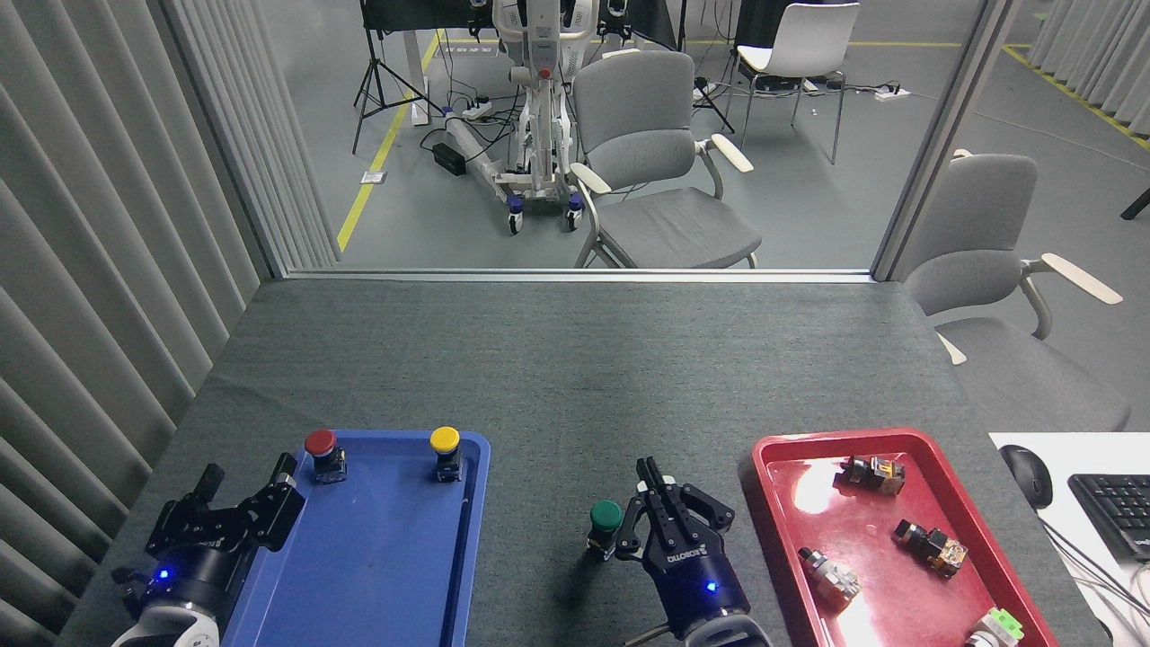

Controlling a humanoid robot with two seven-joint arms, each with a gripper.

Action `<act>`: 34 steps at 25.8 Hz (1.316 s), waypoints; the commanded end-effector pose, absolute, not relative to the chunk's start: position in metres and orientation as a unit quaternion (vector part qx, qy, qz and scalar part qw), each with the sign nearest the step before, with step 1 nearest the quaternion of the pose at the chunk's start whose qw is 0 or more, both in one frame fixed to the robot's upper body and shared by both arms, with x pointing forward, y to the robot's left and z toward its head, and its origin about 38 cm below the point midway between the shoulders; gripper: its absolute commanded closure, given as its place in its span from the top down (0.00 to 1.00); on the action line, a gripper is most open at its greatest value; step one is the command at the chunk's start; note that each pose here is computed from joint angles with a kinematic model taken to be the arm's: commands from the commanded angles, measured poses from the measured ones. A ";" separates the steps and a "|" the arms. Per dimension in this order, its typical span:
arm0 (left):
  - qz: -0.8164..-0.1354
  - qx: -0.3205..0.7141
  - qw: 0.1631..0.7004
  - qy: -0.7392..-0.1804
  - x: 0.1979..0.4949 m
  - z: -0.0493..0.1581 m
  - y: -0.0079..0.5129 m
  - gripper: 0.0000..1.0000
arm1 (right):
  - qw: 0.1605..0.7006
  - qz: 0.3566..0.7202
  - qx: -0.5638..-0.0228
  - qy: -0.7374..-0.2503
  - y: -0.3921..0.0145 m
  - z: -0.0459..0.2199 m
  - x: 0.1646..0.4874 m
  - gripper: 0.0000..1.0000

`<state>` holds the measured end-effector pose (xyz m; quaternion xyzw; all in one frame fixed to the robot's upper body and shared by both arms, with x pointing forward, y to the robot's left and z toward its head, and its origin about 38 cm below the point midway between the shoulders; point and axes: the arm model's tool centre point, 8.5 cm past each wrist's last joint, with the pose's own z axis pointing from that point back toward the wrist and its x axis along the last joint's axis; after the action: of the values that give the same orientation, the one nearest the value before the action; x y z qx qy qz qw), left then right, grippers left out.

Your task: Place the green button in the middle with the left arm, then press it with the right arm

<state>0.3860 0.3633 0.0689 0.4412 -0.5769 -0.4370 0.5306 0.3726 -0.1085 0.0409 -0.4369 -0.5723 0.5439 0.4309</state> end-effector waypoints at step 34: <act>-0.493 0.498 0.437 -0.564 0.363 0.059 0.341 0.99 | 0.498 0.485 -0.510 -0.506 -0.220 0.039 0.333 0.99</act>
<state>0.3624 0.3404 0.0582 0.4968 -0.5645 -0.4937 0.4368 0.3327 -0.2178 0.0383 -0.5108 -0.5057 0.4890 0.4942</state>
